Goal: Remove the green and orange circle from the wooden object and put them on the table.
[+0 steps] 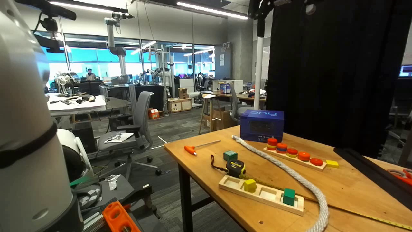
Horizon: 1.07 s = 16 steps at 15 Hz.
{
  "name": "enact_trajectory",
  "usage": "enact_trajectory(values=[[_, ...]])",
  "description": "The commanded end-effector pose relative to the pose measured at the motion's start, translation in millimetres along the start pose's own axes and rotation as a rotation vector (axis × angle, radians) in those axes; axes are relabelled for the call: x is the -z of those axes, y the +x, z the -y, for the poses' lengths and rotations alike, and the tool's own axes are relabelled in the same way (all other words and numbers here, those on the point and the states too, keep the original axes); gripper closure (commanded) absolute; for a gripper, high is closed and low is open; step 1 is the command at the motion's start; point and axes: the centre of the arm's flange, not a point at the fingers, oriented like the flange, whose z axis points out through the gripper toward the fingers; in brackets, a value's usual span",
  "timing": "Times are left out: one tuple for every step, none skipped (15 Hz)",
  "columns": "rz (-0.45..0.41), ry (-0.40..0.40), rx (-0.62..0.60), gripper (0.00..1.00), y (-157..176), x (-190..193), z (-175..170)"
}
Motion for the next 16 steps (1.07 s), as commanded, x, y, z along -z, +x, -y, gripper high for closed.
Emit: enact_trajectory(values=[[-0.018, -0.018, -0.036, 0.0, 3.6, -10.5, 1.4], [-0.018, -0.018, -0.042, 0.0, 6.1, -18.7, 3.4], [-0.021, -0.012, -0.047, 0.0, 10.0, -29.7, 6.7], [-0.023, -0.006, -0.05, 0.0, 13.7, -39.3, 9.4], [-0.023, 0.001, -0.048, 0.0, 19.8, -52.3, 13.5], [-0.031, 0.004, -0.053, 0.0, 24.7, -63.5, 17.0], [-0.041, 0.015, -0.056, 0.0, 31.0, -76.6, 21.2], [-0.053, 0.026, -0.062, 0.0, 37.4, -89.5, 25.4], [-0.062, 0.037, -0.071, 0.0, 44.3, -102.0, 29.9], [-0.071, 0.043, -0.08, 0.0, 51.3, -114.4, 34.4], [-0.08, 0.051, -0.091, 0.0, 59.8, -126.8, 38.8], [-0.09, 0.059, -0.107, 0.0, 66.1, -137.1, 42.2], [-0.104, 0.07, -0.135, 0.0, 75.9, -147.8, 45.7], [-0.114, 0.076, -0.157, 0.0, 83.3, -157.3, 49.1], [-0.122, 0.076, -0.187, 0.0, 94.0, -167.5, 53.2], [-0.131, 0.074, -0.209, 0.0, 101.8, -177.5, 56.4]])
